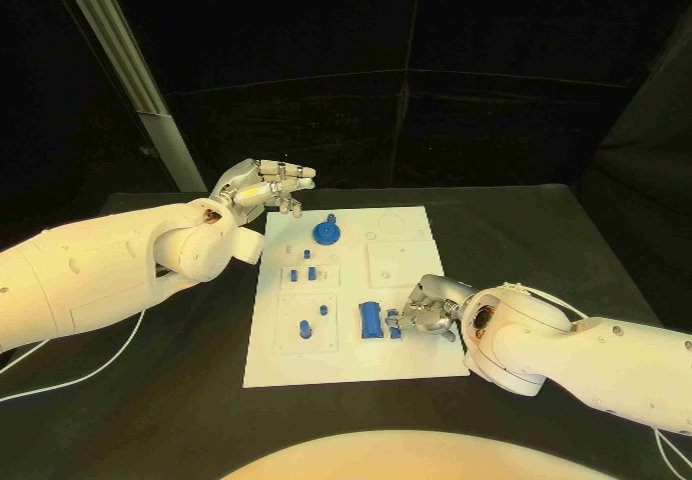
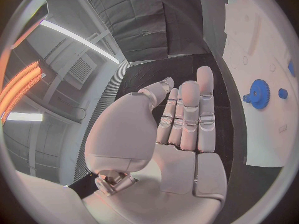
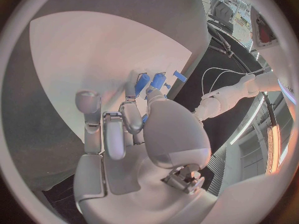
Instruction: Assemble the parts on the task board
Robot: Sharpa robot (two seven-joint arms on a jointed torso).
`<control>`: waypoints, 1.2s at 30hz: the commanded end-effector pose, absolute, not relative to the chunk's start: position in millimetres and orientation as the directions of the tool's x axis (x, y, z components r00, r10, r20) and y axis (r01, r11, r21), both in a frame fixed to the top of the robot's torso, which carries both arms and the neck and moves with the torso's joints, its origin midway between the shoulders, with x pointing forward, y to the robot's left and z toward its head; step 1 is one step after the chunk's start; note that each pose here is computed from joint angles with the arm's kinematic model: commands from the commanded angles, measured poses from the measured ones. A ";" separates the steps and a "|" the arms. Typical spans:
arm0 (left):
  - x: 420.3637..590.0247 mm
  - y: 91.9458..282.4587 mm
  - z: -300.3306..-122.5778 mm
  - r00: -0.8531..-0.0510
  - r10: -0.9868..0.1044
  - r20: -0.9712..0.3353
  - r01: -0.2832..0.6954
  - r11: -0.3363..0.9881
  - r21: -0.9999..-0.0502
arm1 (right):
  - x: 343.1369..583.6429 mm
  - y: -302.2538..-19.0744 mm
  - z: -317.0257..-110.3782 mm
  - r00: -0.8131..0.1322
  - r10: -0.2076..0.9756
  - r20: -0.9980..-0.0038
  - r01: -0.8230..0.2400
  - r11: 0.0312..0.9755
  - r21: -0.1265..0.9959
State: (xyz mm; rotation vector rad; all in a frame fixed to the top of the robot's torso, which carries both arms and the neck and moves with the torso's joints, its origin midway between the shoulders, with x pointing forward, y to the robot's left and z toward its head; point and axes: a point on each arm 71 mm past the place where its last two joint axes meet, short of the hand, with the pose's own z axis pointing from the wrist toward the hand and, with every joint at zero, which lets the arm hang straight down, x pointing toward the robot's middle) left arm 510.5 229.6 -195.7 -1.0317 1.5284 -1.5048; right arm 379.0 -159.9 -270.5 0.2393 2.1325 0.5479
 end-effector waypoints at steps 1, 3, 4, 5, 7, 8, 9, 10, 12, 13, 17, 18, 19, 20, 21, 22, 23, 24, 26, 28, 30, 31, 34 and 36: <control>510.1 228.1 -194.6 -0.413 -0.910 0.036 -0.043 -0.020 -0.999 | 379.2 -157.9 -268.6 -0.572 0.351 -0.741 -0.055 0.885 0.462; 510.1 228.0 -194.6 -0.414 -0.910 0.036 -0.044 -0.020 -0.999 | 379.3 -158.2 -268.4 -0.569 0.350 -0.744 -0.058 0.886 0.461; 510.1 228.1 -194.7 -0.414 -0.910 0.036 -0.044 -0.020 -0.999 | 379.2 -158.4 -268.2 -0.568 0.350 -0.745 -0.059 0.886 0.461; 510.1 228.2 -194.7 -0.414 -0.910 0.036 -0.044 -0.020 -0.999 | 379.2 -158.6 -268.0 -0.567 0.350 -0.746 -0.060 0.886 0.461; 510.1 228.5 -194.7 -0.413 -0.910 0.036 -0.045 -0.019 -0.999 | 378.8 -159.4 -267.5 -0.565 0.349 -0.748 -0.063 0.885 0.461; 510.0 228.6 -194.7 -0.413 -0.910 0.036 -0.045 -0.019 -0.999 | 378.6 -159.9 -267.3 -0.565 0.347 -0.749 -0.067 0.885 0.460; 510.0 228.6 -194.7 -0.413 -0.910 0.036 -0.045 -0.019 -0.999 | 378.2 -160.4 -267.1 -0.567 0.344 -0.749 -0.072 0.885 0.461; 510.0 228.7 -194.7 -0.413 -0.910 0.036 -0.045 -0.019 -0.999 | 377.9 -160.9 -267.0 -0.569 0.341 -0.749 -0.076 0.884 0.460; 510.0 228.7 -194.7 -0.414 -0.910 0.036 -0.045 -0.019 -0.999 | 376.9 -162.3 -267.0 -0.578 0.331 -0.746 -0.088 0.884 0.460; 510.0 228.8 -194.7 -0.414 -0.910 0.036 -0.046 -0.019 -0.999 | 376.5 -162.9 -267.0 -0.581 0.328 -0.745 -0.091 0.883 0.460; 510.1 229.7 -194.8 -0.411 -0.911 0.036 -0.046 -0.018 -0.999 | 373.4 -168.4 -267.1 -0.606 0.301 -0.736 -0.117 0.882 0.457; 510.1 229.9 -194.8 -0.411 -0.911 0.035 -0.046 -0.018 -0.999 | 373.1 -169.0 -267.0 -0.609 0.298 -0.735 -0.120 0.882 0.457; 510.1 230.0 -194.9 -0.411 -0.911 0.035 -0.046 -0.018 -0.999 | 372.5 -169.9 -267.0 -0.613 0.293 -0.733 -0.124 0.881 0.456; 510.2 230.0 -194.9 -0.411 -0.911 0.035 -0.046 -0.018 -0.999 | 372.0 -170.6 -267.0 -0.617 0.290 -0.732 -0.127 0.881 0.456; 510.2 230.0 -194.9 -0.411 -0.911 0.035 -0.046 -0.018 -0.999 | 371.6 -171.3 -267.0 -0.620 0.286 -0.731 -0.130 0.881 0.455; 510.2 229.8 -194.9 -0.411 -0.911 0.035 -0.046 -0.018 -0.999 | 371.4 -171.8 -267.1 -0.622 0.284 -0.730 -0.131 0.881 0.454; 510.2 229.7 -194.9 -0.411 -0.911 0.035 -0.047 -0.018 -0.999 | 371.3 -172.1 -267.3 -0.624 0.282 -0.729 -0.132 0.881 0.453; 510.3 229.6 -194.9 -0.412 -0.911 0.036 -0.047 -0.018 -0.999 | 371.3 -172.4 -267.5 -0.625 0.280 -0.729 -0.132 0.882 0.452; 510.3 229.3 -195.0 -0.412 -0.910 0.036 -0.047 -0.018 -0.999 | 371.7 -172.7 -268.0 -0.627 0.277 -0.728 -0.132 0.883 0.450; 510.3 229.2 -195.0 -0.413 -0.910 0.036 -0.047 -0.018 -0.999 | 372.4 -172.5 -268.7 -0.628 0.275 -0.728 -0.130 0.885 0.447; 510.3 229.1 -195.0 -0.413 -0.910 0.036 -0.047 -0.018 -0.999 | 373.3 -171.9 -269.6 -0.629 0.273 -0.728 -0.129 0.886 0.444; 510.3 229.2 -195.0 -0.413 -0.910 0.036 -0.047 -0.018 -0.999 | 373.6 -171.5 -269.9 -0.630 0.272 -0.728 -0.129 0.887 0.443; 510.2 229.4 -195.0 -0.412 -0.910 0.036 -0.047 -0.018 -0.999 | 375.1 -170.5 -271.1 -0.630 0.271 -0.728 -0.124 0.890 0.439; 510.0 229.5 -194.9 -0.412 -0.910 0.036 -0.047 -0.018 -0.999 | 376.3 -170.3 -272.0 -0.628 0.270 -0.729 -0.120 0.893 0.435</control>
